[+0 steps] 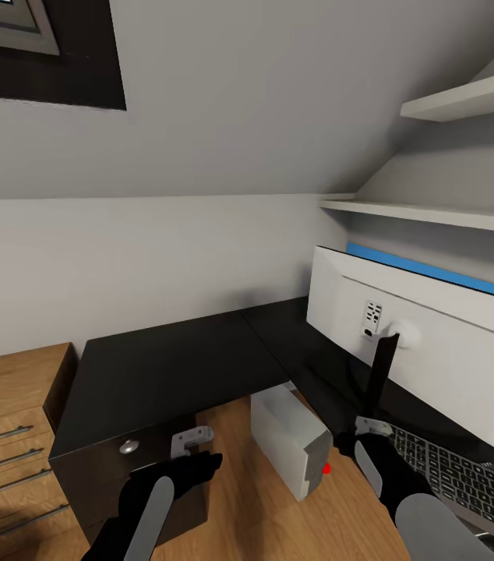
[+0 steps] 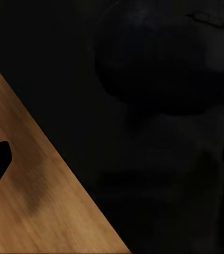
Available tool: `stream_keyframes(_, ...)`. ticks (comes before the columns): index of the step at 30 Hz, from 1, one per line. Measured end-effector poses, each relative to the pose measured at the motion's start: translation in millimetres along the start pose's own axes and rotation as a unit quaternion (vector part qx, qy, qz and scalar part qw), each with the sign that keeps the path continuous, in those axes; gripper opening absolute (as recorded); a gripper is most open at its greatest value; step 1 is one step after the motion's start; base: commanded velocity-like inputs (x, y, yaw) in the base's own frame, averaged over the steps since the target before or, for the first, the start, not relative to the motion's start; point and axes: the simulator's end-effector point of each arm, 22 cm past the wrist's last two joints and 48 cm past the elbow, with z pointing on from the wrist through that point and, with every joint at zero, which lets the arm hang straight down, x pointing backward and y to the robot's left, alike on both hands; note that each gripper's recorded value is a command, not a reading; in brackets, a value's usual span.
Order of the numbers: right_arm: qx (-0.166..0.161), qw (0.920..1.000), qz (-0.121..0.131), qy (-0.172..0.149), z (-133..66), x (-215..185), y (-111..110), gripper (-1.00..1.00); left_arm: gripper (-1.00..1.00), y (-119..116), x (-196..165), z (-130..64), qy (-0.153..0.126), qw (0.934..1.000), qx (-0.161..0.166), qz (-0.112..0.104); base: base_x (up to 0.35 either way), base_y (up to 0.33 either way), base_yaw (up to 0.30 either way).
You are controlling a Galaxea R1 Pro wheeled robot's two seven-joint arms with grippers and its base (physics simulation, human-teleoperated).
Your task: In the bedroom, organize the workspace by keeping the computer under the desk, ensuring the monitor is on the desk, placing the keyboard on the desk next to the monitor, placing the mouse on the desk next to the keyboard, moving the folder from the swivel chair onto the desk next to the mouse, stacking the notebook on top of the folder with the pen on top of the notebook, and positioning the swivel chair next to the desk.
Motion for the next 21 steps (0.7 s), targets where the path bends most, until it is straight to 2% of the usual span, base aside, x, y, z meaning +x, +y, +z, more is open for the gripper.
stream_keyframes(11, 0.011, 0.9999, 0.003, 0.0, 0.0, 0.2, -5.0, 1.0, 1.0, -0.4, 0.3, 0.3, 0.0, 1.0, 0.002, -0.001, 0.0, 0.0, -0.003)
stream_keyframes(21, 0.01, 0.9999, 0.003, -0.002, -1.3, -1.8, -4.9, 1.0, 1.0, -0.9, -0.8, -0.8, -0.001, 1.0, 0.003, -0.001, 0.0, 0.0, -0.061)
